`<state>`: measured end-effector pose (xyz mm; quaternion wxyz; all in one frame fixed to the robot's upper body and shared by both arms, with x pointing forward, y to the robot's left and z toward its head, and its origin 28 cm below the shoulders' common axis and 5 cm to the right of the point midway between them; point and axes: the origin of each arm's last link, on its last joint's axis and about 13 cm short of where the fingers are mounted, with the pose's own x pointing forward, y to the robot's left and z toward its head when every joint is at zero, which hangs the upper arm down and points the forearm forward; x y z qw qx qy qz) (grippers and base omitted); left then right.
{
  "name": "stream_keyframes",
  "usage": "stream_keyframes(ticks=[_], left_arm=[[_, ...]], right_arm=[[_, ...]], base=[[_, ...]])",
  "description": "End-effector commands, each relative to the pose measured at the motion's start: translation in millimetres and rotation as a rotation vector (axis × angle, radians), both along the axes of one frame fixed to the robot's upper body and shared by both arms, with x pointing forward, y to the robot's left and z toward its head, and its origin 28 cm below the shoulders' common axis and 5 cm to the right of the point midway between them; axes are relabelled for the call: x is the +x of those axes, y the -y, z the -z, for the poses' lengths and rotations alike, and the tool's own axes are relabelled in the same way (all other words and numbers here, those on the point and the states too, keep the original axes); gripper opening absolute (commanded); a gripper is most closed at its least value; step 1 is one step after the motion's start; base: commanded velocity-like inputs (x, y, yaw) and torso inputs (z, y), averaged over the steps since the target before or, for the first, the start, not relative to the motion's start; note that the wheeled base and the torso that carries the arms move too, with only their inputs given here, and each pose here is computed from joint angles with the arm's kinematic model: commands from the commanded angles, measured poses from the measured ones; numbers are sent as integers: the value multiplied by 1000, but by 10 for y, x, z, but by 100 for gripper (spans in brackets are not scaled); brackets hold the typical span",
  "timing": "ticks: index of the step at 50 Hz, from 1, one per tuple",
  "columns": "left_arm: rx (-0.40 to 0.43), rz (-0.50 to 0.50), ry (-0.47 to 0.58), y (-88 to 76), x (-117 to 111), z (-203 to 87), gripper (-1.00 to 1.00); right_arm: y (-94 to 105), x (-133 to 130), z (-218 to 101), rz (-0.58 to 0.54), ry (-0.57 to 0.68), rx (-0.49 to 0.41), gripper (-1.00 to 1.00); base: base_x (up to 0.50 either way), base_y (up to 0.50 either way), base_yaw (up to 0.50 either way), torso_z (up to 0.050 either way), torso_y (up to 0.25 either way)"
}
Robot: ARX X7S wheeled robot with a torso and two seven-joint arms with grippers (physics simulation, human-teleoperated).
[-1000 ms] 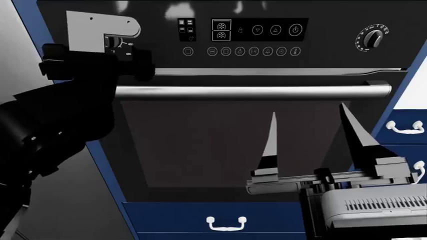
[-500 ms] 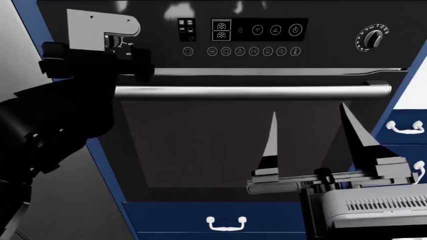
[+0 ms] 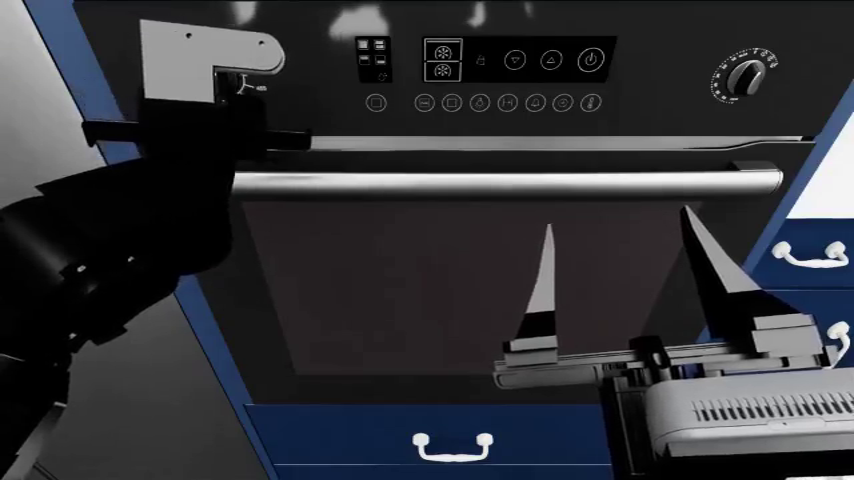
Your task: Preheat the oven by turning the temperature knob.
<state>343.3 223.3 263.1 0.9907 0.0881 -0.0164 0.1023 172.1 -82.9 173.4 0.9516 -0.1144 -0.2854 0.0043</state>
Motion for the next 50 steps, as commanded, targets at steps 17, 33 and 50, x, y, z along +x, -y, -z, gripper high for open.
stream_keyframes(ticks=[17, 33, 50], left_arm=[[-4, -1, -3, -43, 58, -2, -100], [-5, 22, -5, -20, 56, -25, -100], [2, 30, -11, -18, 84, 5, -100]], right_arm=[[-18, 7, 15, -6, -3, 3, 100], [-2, 11, 11, -4, -3, 5, 100], [-7, 9, 16, -4, -4, 2, 100]], base=[[4, 0, -1, 0, 0], [4, 0, -2, 0, 0], [3, 0, -2, 0, 0]])
